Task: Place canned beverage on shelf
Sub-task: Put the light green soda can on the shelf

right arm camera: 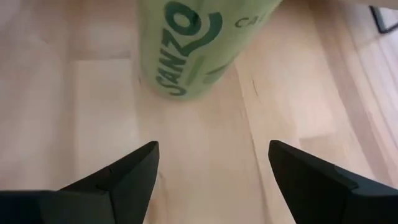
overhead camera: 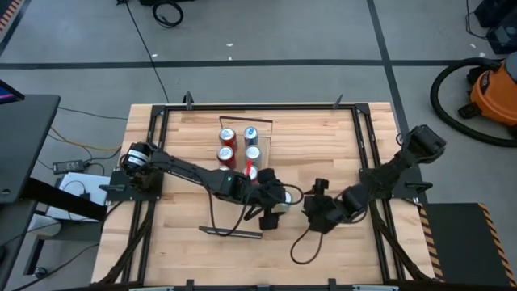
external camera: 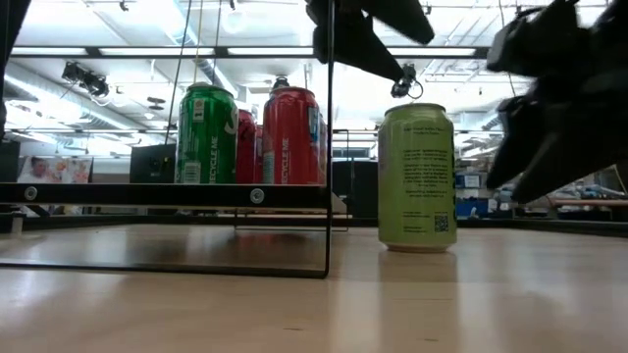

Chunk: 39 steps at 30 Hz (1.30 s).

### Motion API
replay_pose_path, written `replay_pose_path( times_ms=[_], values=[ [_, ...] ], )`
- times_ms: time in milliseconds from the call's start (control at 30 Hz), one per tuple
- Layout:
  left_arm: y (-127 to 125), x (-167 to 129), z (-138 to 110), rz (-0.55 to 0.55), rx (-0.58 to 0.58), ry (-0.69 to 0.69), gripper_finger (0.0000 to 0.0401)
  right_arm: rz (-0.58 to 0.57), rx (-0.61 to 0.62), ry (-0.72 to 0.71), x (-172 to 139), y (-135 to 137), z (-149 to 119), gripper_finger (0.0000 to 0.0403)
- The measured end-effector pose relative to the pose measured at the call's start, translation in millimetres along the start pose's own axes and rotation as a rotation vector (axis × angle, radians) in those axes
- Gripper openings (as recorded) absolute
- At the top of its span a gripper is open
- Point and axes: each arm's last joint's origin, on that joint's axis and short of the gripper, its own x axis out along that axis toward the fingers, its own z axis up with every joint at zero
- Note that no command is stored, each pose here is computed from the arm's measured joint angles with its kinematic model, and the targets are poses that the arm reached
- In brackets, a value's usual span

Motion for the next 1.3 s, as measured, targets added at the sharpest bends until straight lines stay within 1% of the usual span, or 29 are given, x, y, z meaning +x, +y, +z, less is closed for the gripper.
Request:
replay_pose_path(
  times_ms=[67, 133, 233, 400, 500, 600, 667, 733, 833, 1000, 1067, 1200, 1300],
  values=[
    [-2, -1, 0, -0.002, -0.058, -0.001, 0.0373, -0.005, 0.036, -0.028, -6, 4, -2, 0.0313],
    [-4, -1, -1, 0.020, -0.095, -0.007, 0.0373, -0.018, 0.048, -0.052, -10, 7, -5, 0.0313],
    [-9, -2, -1, 0.055, -0.091, -0.021, 0.0373, -0.035, 0.038, -0.076, -13, 9, -6, 0.0313],
    [-17, -4, -1, 0.040, -0.071, -0.035, 0.0373, -0.017, 0.013, -0.074, -13, 10, -5, 0.0313],
    [-12, -3, -1, 0.054, -0.035, -0.034, 0.0373, 0.016, 0.030, -0.107, -13, 13, -1, 0.0313],
    [-3, -1, 0, 0.094, -0.040, -0.029, 0.0373, 0.073, 0.085, -0.134, -12, 15, 6, 0.0313],
    [4, 1, 0, 0.116, -0.048, -0.013, 0.0373, 0.071, 0.142, -0.164, -10, 16, 9, 0.0313],
    [10, 3, -1, 0.131, -0.072, -0.001, 0.0373, 0.024, 0.185, -0.198, -6, 18, 9, 0.0313],
    [16, 4, -1, 0.144, -0.106, 0.008, 0.0373, -0.041, 0.185, -0.205, 3, 20, 5, 0.0313],
    [19, 5, -3, 0.149, -0.226, 0.023, 0.0373, -0.076, 0.224, -0.156, 24, 20, 2, 0.0313],
    [19, 4, -4, 0.152, -0.255, 0.030, 0.0373, -0.076, 0.246, -0.156, 32, 21, 2, 0.0313],
    [19, 4, -6, 0.157, -0.252, 0.046, 0.0373, -0.081, 0.291, -0.178, 45, 21, 6, 0.0313],
    [20, 4, -7, 0.162, -0.233, 0.066, 0.0373, -0.081, 0.303, -0.165, 48, 16, 8, 0.0313]
  ],
)
